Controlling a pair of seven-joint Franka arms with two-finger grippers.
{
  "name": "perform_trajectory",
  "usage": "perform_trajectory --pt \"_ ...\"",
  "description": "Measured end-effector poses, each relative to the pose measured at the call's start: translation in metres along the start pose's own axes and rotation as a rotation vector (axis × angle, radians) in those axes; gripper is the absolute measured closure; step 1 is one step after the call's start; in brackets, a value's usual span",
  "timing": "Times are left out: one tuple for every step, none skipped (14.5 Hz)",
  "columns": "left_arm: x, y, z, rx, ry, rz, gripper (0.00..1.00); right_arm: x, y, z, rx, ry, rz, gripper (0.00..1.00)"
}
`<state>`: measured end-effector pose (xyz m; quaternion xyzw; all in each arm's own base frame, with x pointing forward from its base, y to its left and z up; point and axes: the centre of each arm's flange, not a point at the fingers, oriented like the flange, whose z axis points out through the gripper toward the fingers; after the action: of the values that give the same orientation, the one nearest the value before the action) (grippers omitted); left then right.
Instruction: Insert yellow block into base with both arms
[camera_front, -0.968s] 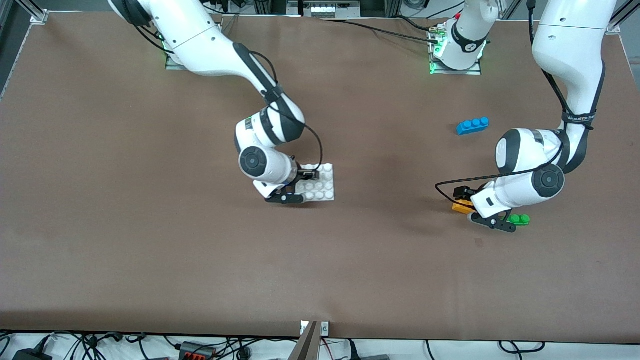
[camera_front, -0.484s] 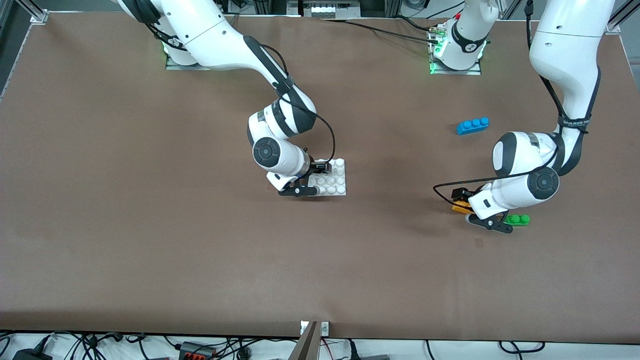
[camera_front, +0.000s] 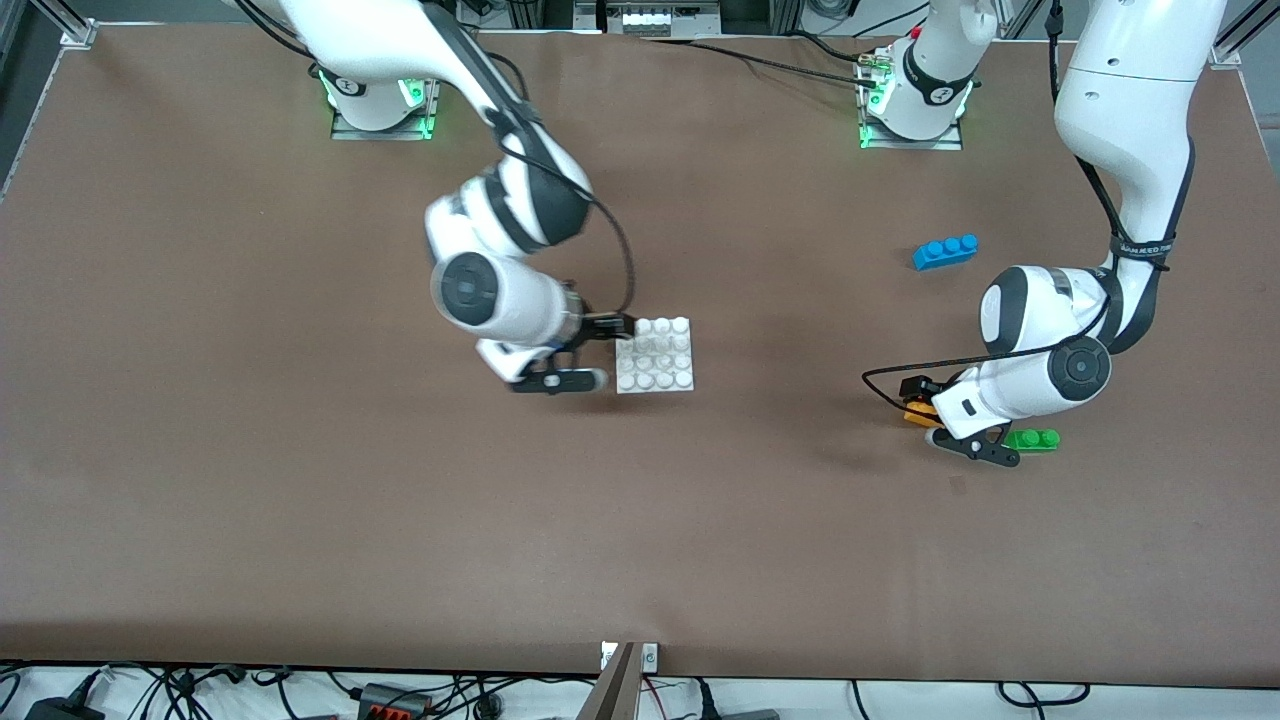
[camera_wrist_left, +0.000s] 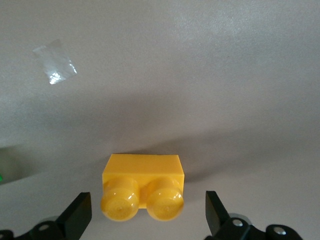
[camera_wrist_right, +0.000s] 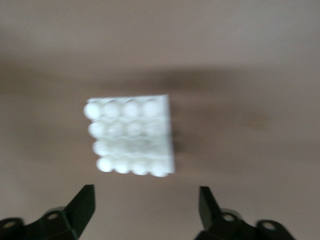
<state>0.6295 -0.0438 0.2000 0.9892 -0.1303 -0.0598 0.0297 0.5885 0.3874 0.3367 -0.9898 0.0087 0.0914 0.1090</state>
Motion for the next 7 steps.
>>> perform_trajectory --pt "0.000 0.000 0.002 0.001 0.003 0.005 0.00 0.004 0.018 -0.025 -0.053 0.023 0.000 0.00" --pt "0.001 0.000 0.004 0.001 0.004 0.010 0.00 0.006 0.036 -0.047 -0.112 0.038 -0.002 0.00" --pt "0.001 0.000 0.005 0.001 0.004 0.014 0.00 0.007 0.054 -0.067 -0.171 0.041 -0.007 0.00" --pt "0.001 0.000 0.007 0.001 0.004 0.017 0.00 0.006 0.072 -0.085 -0.213 0.035 -0.017 0.00" --pt "0.001 0.000 0.008 0.001 0.003 0.018 0.02 0.006 0.093 -0.106 -0.239 0.022 -0.031 0.00" --pt "0.001 0.000 0.008 0.001 0.003 0.018 0.02 0.007 0.118 -0.129 -0.249 0.011 -0.035 0.00" --pt "0.001 0.000 0.008 0.001 0.002 0.019 0.08 0.008 0.146 -0.153 -0.246 0.006 -0.037 0.00"
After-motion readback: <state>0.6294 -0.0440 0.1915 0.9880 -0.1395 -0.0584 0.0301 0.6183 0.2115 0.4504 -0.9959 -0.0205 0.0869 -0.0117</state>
